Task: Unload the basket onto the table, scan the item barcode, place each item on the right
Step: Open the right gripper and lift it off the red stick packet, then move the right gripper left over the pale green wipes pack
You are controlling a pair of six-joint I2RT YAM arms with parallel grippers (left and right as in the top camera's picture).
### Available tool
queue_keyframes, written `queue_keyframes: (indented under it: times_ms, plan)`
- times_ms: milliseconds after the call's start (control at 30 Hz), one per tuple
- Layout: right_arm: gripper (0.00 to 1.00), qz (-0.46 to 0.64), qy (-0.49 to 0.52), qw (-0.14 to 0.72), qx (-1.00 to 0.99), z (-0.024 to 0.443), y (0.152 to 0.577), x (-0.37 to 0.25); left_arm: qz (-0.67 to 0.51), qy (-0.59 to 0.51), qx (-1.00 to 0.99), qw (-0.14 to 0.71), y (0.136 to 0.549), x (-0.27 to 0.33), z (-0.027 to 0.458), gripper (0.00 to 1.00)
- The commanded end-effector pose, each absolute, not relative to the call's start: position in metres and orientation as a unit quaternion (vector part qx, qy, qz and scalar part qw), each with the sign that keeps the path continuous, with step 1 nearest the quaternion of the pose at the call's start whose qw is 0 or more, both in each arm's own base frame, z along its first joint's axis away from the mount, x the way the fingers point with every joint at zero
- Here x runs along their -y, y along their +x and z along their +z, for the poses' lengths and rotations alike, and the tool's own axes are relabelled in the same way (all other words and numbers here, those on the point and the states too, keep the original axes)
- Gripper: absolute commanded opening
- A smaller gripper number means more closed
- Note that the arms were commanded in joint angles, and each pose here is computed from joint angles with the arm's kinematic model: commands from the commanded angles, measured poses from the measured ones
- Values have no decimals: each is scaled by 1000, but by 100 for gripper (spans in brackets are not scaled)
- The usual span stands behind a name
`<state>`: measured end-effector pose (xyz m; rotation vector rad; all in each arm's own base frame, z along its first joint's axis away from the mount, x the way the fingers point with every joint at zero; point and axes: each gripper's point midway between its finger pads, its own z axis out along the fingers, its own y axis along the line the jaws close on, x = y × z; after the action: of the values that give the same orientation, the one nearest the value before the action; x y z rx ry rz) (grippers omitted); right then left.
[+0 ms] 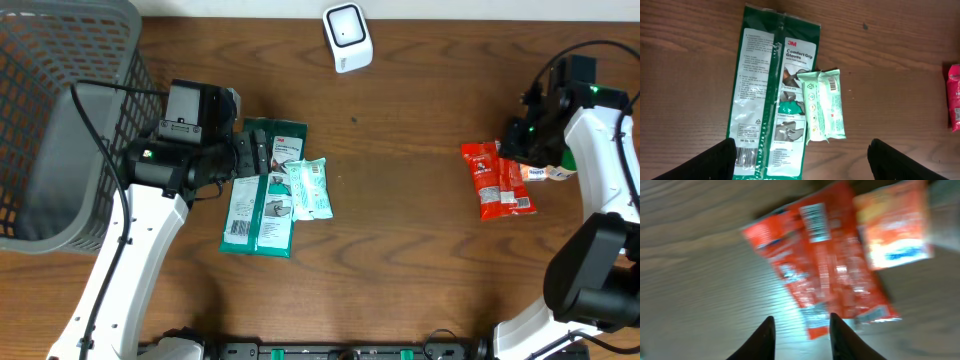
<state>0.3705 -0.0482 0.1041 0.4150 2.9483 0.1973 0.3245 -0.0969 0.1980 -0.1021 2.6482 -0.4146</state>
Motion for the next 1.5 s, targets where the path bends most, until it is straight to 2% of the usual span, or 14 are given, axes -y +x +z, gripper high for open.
queue_keyframes:
  times_ms: [0, 100, 333, 567, 733, 933, 1067, 1200, 1467]
  plan:
    - [36, 148, 106, 65, -981, 104, 368, 0, -149, -34, -962, 225, 324, 96, 196, 85]
    - [50, 153, 83, 53, -983, 102, 365, -28, -149, -34, -962, 225, 324, 96, 196, 84]
    - [64, 167, -14, 61, -984, 101, 362, -122, -149, -34, -962, 225, 324, 96, 196, 84]
    - [69, 189, -86, 110, -972, 90, 349, -230, -149, -34, -962, 225, 324, 96, 196, 85]
    - [71, 175, -96, 151, -968, 76, 342, -267, -149, -34, -962, 225, 324, 96, 196, 84]
    - [68, 146, -107, 175, -968, 74, 350, -259, -149, -34, -962, 225, 324, 96, 196, 84]
    - [68, 173, -100, 150, -968, 74, 355, -240, -149, -34, -962, 225, 324, 96, 196, 84]
    - [73, 202, -98, 124, -967, 74, 357, -219, -149, -34, -962, 225, 325, 96, 196, 84]
    - [76, 179, -56, 99, -977, 67, 363, -165, -153, -55, -967, 194, 314, 103, 183, 84]
